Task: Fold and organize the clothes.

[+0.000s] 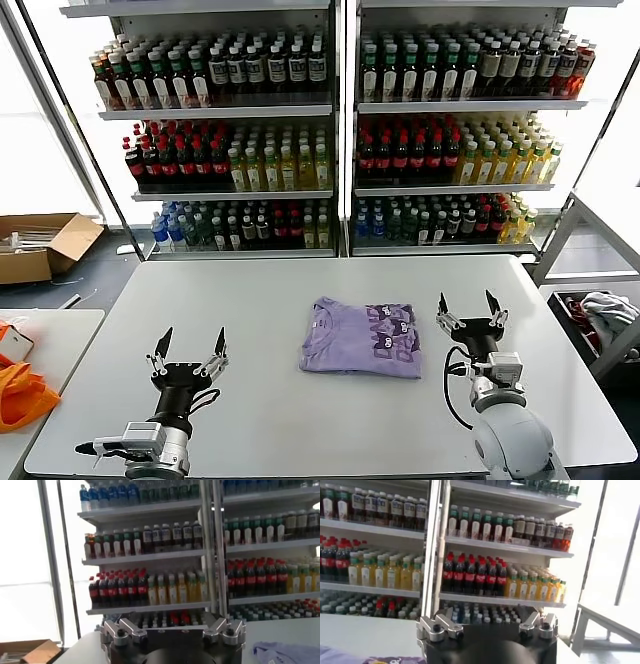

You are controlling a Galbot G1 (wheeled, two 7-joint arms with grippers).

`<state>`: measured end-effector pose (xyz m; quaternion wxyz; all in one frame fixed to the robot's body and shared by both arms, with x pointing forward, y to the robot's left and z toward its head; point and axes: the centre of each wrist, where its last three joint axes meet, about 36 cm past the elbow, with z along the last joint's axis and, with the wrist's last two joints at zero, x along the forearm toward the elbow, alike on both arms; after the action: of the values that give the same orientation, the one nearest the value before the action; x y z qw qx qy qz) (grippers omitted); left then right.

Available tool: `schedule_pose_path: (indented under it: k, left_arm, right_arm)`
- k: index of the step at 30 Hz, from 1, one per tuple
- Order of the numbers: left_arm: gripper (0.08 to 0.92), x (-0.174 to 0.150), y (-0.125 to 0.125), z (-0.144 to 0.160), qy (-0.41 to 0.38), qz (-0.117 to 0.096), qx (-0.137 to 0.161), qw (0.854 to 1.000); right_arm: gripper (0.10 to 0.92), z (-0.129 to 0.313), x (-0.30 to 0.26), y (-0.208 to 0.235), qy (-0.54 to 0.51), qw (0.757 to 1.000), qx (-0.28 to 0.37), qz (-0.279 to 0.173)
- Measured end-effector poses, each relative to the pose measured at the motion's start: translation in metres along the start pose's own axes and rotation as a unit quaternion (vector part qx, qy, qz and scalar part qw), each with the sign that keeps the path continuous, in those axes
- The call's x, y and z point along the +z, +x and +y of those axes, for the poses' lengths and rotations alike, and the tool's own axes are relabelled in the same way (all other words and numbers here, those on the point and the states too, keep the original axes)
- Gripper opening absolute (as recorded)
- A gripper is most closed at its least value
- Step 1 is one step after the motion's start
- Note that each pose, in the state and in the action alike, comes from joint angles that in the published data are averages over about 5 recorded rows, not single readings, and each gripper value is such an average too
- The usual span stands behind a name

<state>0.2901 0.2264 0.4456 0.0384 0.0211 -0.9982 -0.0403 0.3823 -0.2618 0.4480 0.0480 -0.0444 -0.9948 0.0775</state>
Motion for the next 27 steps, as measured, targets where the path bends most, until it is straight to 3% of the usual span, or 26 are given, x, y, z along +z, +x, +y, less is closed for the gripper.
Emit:
schedule_pose_path:
  k: [27]
  left_arm:
    - [0.823,0.005,-0.007,0.003,-0.011,-0.008,0.009,1.0]
  right_arm:
    - [0.823,-0.016,0.006,0.049,0.016,0.999,0.03,0.02]
